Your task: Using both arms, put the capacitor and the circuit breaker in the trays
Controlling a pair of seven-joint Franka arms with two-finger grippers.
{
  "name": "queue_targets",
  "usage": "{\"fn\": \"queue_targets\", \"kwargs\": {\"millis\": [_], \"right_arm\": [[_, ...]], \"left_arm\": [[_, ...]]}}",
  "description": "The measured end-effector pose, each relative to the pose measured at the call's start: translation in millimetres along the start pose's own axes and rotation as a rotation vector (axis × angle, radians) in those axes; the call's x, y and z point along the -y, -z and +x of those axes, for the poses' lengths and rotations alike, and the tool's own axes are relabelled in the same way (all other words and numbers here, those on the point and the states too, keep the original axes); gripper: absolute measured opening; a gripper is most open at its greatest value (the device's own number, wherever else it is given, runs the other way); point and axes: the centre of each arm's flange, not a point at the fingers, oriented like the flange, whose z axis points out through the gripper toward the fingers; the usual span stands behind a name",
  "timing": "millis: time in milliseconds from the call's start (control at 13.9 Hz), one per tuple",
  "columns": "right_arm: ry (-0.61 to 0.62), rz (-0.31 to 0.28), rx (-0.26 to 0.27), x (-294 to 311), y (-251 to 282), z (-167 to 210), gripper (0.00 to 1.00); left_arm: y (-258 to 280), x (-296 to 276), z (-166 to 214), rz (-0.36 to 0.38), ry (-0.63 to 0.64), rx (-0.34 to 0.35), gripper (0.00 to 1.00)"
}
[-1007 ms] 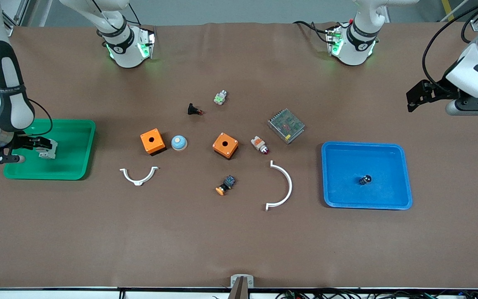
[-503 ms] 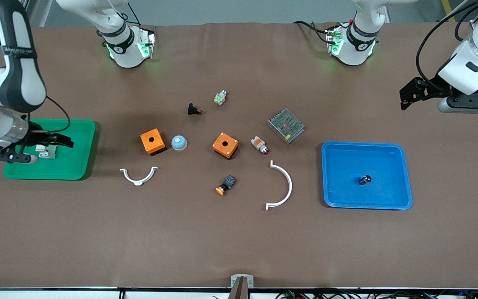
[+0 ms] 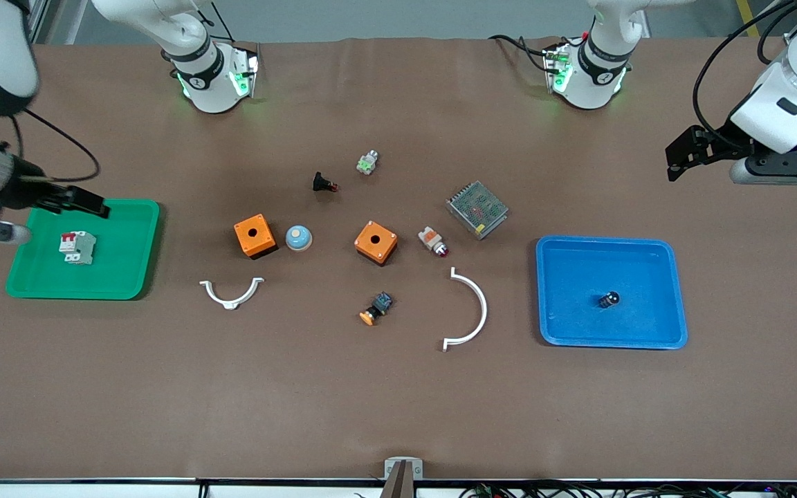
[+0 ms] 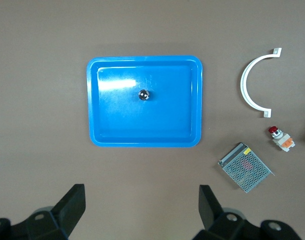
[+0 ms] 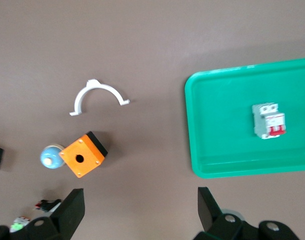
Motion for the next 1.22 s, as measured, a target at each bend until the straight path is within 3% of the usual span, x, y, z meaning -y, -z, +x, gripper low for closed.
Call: {"fn": "queue_targets", "kwargs": {"millis": [647, 1222], "right_arm": [[0.009, -0.011, -0.097, 4, 100, -6, 1.00], [0.007, -0.016, -0.087, 4, 106, -7, 1.00]], "left_arm": [[4, 1, 3, -0.003, 0.002, -0.010, 1.00], [4, 3, 3, -0.002, 0.005, -0.001, 1.00]]}}
